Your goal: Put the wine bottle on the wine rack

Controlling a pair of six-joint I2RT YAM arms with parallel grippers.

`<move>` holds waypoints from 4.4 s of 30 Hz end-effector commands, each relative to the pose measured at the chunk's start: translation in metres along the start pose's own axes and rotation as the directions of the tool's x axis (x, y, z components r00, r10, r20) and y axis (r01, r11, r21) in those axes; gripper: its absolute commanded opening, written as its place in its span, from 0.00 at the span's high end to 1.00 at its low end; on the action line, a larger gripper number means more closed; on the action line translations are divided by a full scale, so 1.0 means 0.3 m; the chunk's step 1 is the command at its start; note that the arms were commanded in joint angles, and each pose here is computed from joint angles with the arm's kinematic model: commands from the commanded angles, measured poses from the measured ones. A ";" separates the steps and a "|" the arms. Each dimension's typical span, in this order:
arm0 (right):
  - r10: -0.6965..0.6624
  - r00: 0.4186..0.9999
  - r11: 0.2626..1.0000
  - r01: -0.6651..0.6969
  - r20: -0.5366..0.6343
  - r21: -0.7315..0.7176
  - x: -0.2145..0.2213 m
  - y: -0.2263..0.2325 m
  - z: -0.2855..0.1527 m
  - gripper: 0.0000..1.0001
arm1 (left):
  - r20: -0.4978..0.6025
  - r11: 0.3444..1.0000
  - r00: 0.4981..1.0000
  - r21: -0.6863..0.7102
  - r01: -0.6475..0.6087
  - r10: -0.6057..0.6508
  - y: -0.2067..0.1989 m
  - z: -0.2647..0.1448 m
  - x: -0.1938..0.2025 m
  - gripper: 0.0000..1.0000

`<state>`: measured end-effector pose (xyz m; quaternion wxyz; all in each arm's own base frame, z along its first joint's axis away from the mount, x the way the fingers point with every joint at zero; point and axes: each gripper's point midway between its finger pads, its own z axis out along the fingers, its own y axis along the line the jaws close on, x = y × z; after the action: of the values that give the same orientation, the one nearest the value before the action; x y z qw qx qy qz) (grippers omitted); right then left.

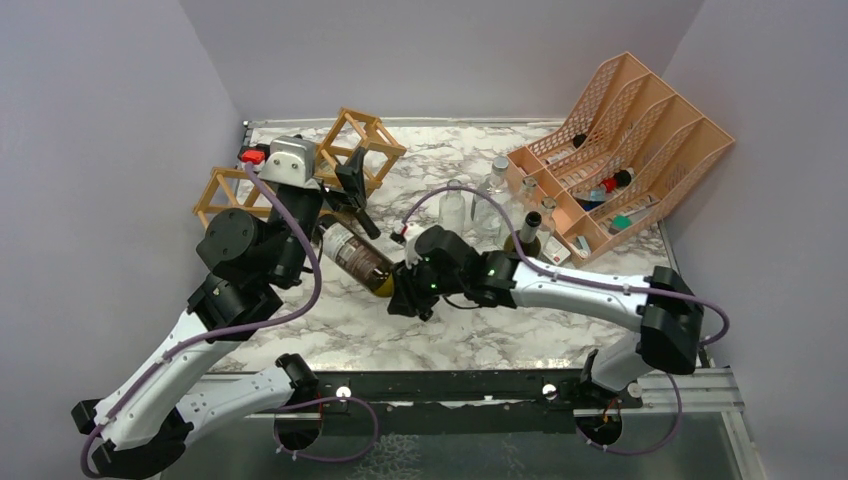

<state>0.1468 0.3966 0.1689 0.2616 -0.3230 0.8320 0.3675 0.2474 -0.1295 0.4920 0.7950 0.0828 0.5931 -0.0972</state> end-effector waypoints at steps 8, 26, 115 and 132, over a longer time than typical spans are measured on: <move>0.088 0.972 0.996 -0.086 0.219 -0.018 -0.185 0.112 0.295 0.99 | -0.097 0.996 0.992 -0.025 -0.089 0.086 0.089 -0.099 0.030 0.01; 0.114 0.978 0.993 -0.114 0.174 -0.009 -0.219 0.159 0.497 0.99 | -0.154 0.983 0.971 0.014 -0.184 0.184 0.079 -0.096 0.073 0.01; -0.002 0.974 0.993 -0.024 0.226 0.113 -0.470 -0.165 0.738 0.51 | -0.181 0.987 0.971 0.038 -0.155 0.159 0.026 -0.049 0.095 0.01; -0.055 0.915 0.993 0.008 0.399 0.117 -0.574 -0.170 0.735 0.58 | -0.175 0.989 0.973 0.038 -0.143 0.148 0.022 -0.044 0.083 0.01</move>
<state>0.3248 0.5911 0.0945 0.3918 -0.2540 0.8115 0.3513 0.2484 -0.1224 0.4506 0.7344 0.1515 0.6612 -0.0235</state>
